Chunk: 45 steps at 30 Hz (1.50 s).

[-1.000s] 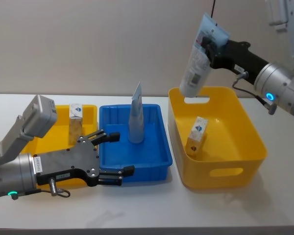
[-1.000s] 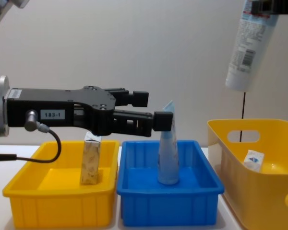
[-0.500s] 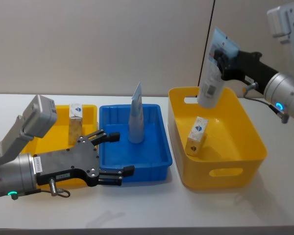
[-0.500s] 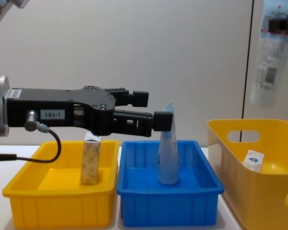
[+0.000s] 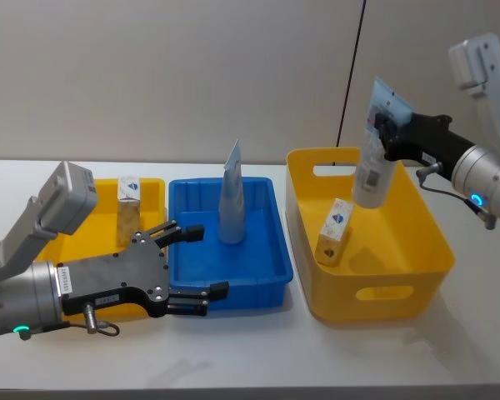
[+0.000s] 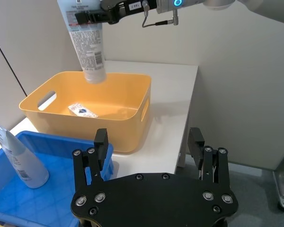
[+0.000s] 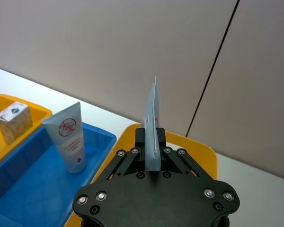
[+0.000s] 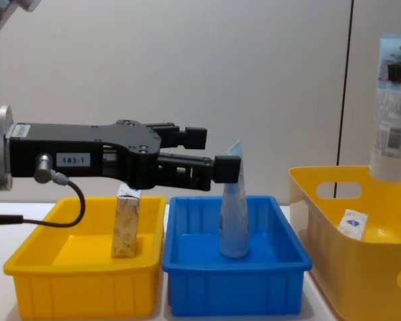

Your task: Bimanual collaborative sorting of washing and personal care products

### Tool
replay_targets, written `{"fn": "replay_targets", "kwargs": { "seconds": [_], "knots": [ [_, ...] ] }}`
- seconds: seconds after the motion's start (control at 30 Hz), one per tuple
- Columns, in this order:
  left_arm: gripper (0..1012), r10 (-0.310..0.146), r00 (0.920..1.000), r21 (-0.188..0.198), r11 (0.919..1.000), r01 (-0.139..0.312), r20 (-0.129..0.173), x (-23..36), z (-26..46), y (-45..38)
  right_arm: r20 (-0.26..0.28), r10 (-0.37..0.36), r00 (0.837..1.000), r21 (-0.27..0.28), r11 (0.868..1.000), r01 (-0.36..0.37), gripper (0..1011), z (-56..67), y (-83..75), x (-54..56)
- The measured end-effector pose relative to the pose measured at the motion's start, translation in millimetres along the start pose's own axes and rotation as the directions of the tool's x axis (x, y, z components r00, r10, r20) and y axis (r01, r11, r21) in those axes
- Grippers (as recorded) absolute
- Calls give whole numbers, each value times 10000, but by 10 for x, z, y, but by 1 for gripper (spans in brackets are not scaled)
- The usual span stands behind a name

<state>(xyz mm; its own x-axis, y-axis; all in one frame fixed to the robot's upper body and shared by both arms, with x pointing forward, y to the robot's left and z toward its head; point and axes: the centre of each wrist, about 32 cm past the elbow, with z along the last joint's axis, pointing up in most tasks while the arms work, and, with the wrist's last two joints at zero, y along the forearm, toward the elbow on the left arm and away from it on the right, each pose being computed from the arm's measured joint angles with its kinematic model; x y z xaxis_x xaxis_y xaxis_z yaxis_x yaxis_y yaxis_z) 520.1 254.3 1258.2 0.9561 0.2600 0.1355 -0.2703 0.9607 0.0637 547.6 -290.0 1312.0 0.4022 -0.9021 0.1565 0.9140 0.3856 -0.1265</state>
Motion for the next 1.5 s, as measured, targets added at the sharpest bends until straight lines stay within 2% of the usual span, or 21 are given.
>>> {"fn": "replay_targets", "kwargs": {
  "seconds": [0.4, 0.63, 0.67, 0.77, 0.8, 0.9, 0.93, 1.0, 1.13, 1.17, 1.27, 1.33, 1.5],
  "knots": [
    [1002, 0, 10000, 0, 10000, 0, 0, 0, 0, 0, -50, -234, 9997, -350, 9991, 232, 101, -75, 30, 15],
    [1002, 0, 10000, 0, 10000, 0, 0, 0, 0, 0, -69, -298, 9995, -431, 9986, 295, 332, -91, 37, 20],
    [1003, 0, 10000, 0, 10000, 0, 0, 0, 0, 0, -70, -302, 9995, -439, 9986, 299, 332, -93, 37, 20],
    [1002, 0, 10000, 0, 10000, 0, -1, 0, 0, 0, -70, -317, 9995, -464, 9984, 313, 459, -97, 39, 21],
    [1002, -1, 10000, -1, 10000, 1, 0, 0, 0, 0, -70, -320, 9995, -469, 9984, 316, 459, -98, 39, 22],
    [1002, 0, 10000, 0, 10000, 0, 0, 0, 0, 0, -73, -333, 9994, -494, 9982, 329, 577, -103, 41, 23],
    [1002, 0, 10000, 0, 10000, 0, 0, 0, 0, 0, -73, -335, 9994, -498, 9982, 331, 577, -104, 42, 23],
    [1003, 0, 10000, 0, 10000, 0, 0, 0, 0, 0, -74, -340, 9994, -506, 9982, 336, 708, -106, 42, 23],
    [1002, 0, 10000, -1, 10000, 0, 0, 0, 0, 0, -77, -346, 9994, -514, 9981, 342, 782, -107, 43, 23],
    [1002, 1, 10000, 1, 10000, -1, 0, 0, 0, 0, -78, -348, 9994, -518, 9981, 344, 845, -108, 44, 23],
    [1003, 0, 10000, 0, 10000, 0, 0, 0, 0, 0, -78, -354, 9993, -524, 9980, 350, 897, -109, 44, 23],
    [1002, 0, 10000, 0, 10000, 0, 0, 0, 0, 0, -78, -356, 9993, -529, 9980, 352, 977, -110, 45, 23],
    [1002, 0, 10000, 0, 10000, 0, 0, 0, 0, 0, -83, -317, 9995, -548, 9980, 312, 1003, -121, 41, 17]
  ]
}}
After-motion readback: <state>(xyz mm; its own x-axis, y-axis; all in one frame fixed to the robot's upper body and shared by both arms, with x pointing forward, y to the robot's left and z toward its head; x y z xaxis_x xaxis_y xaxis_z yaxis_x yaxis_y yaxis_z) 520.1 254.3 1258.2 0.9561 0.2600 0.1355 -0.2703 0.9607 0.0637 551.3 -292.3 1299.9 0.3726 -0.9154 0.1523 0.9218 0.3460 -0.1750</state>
